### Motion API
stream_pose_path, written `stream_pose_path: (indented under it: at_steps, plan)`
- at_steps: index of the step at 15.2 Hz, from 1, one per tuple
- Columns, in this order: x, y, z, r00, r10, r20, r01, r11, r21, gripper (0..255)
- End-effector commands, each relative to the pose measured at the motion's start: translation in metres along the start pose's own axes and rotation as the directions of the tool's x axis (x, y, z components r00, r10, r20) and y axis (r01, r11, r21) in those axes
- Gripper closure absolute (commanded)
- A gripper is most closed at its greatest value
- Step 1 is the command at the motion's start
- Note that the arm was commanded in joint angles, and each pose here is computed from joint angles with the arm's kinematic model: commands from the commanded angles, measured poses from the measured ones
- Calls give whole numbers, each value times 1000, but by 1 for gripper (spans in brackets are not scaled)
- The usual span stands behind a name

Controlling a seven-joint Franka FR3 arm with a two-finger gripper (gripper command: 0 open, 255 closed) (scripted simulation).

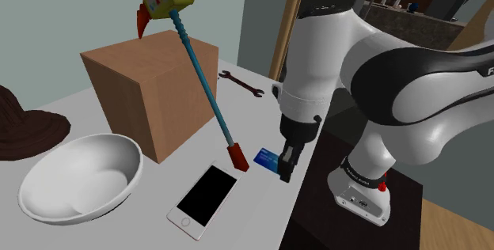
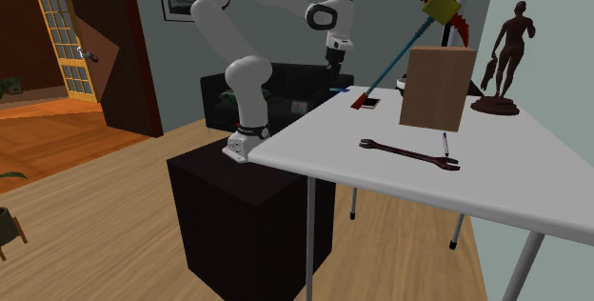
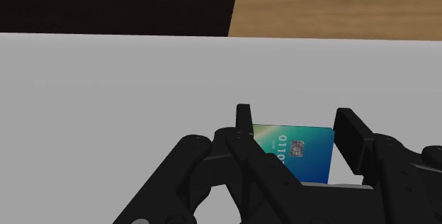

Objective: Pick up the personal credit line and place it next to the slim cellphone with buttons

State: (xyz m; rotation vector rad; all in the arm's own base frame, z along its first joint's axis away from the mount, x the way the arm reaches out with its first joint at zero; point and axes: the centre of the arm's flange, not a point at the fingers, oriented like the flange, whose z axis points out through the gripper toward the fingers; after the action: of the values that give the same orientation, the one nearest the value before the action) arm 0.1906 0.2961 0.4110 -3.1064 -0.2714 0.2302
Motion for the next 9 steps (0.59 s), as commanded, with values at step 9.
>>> stream_pose_path:
  at_steps: [9]
  plan:
    - [6,-2,53,1000,0,0,0,1000,1,255]
